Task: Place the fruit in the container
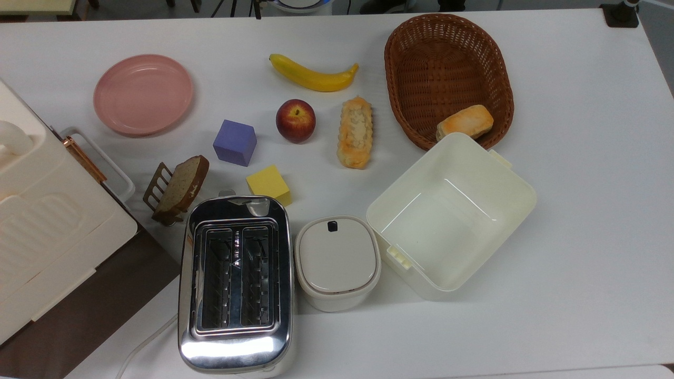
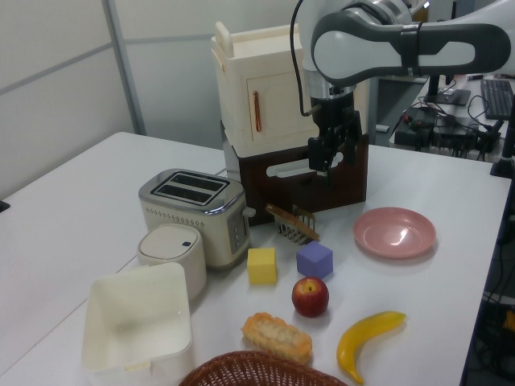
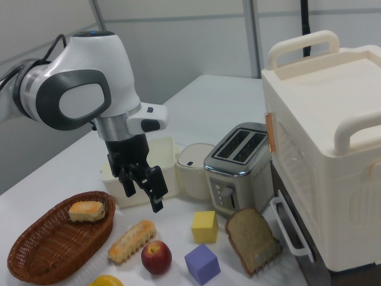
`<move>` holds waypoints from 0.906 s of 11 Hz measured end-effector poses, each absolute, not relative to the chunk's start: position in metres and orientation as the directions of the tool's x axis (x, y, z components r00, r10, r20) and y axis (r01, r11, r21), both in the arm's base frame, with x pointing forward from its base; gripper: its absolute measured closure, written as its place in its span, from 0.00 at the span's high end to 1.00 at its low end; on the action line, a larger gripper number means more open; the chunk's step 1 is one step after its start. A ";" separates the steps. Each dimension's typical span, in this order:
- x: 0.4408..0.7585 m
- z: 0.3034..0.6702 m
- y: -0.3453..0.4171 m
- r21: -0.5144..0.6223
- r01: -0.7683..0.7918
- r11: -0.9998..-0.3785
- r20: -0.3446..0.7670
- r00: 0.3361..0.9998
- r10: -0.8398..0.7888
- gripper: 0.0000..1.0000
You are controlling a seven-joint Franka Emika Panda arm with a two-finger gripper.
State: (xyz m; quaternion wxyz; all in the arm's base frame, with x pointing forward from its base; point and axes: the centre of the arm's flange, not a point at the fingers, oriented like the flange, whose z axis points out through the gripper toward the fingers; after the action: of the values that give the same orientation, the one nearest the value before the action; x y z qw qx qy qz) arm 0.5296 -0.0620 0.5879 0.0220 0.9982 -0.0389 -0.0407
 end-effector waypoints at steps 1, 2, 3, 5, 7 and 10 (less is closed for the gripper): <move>0.529 0.587 -0.064 0.046 -0.066 -0.997 -0.086 0.994 -0.070 1.00; 0.529 0.583 -0.067 0.046 -0.063 -0.997 -0.103 0.992 -0.068 1.00; 0.529 0.578 -0.068 0.044 -0.058 -0.997 -0.123 0.990 -0.063 1.00; 0.528 0.573 -0.067 0.040 -0.037 -0.999 -0.159 0.986 -0.043 1.00; 0.528 0.573 -0.065 0.039 -0.027 -0.999 -0.163 0.986 -0.033 1.00; 0.526 0.567 -0.033 0.079 0.056 -0.995 -0.187 0.981 0.041 1.00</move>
State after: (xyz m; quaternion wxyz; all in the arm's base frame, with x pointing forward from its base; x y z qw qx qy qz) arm 0.5261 -0.0328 0.5670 0.0417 0.9945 0.0243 -0.0931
